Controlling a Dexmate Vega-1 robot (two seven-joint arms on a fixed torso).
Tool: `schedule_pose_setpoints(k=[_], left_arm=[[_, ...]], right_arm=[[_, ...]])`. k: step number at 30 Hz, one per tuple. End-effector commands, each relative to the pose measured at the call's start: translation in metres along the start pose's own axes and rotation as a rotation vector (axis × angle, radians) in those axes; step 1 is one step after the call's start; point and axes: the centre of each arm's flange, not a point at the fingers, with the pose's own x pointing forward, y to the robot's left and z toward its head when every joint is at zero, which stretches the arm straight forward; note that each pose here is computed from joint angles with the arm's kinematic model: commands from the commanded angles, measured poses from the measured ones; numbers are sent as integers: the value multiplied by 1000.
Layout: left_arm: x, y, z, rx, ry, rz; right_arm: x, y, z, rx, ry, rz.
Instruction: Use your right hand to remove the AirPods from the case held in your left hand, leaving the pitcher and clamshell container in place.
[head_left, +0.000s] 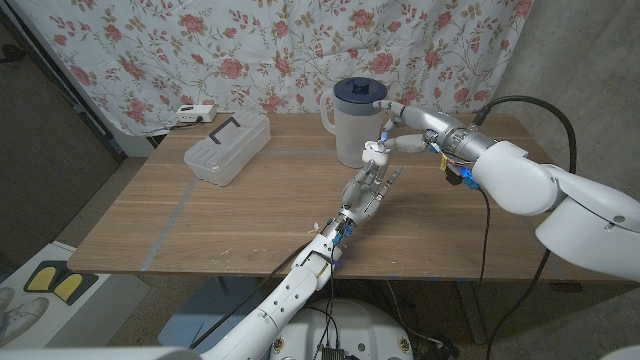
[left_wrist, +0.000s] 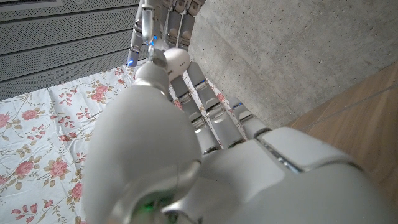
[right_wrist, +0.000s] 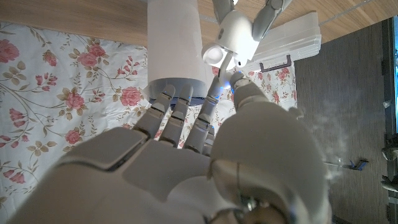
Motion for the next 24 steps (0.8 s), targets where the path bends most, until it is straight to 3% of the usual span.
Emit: schedule_pose_setpoints(k=[1, 10, 14, 17, 24], left_arm=[[0, 0, -1, 0, -5, 10], [-5, -9, 4, 7, -32, -3], [-13, -14, 18, 58, -87, -4], [-18, -11, 18, 40, -81, 26], [-31, -14, 28, 68, -151, 24]], right_arm=[[-4, -2, -5, 33, -11, -70], [-7, -10, -17, 38, 16, -143], [-6, -15, -30, 49, 55, -174], [-4, -16, -40, 54, 87, -187], [6, -12, -60, 75, 139, -197]])
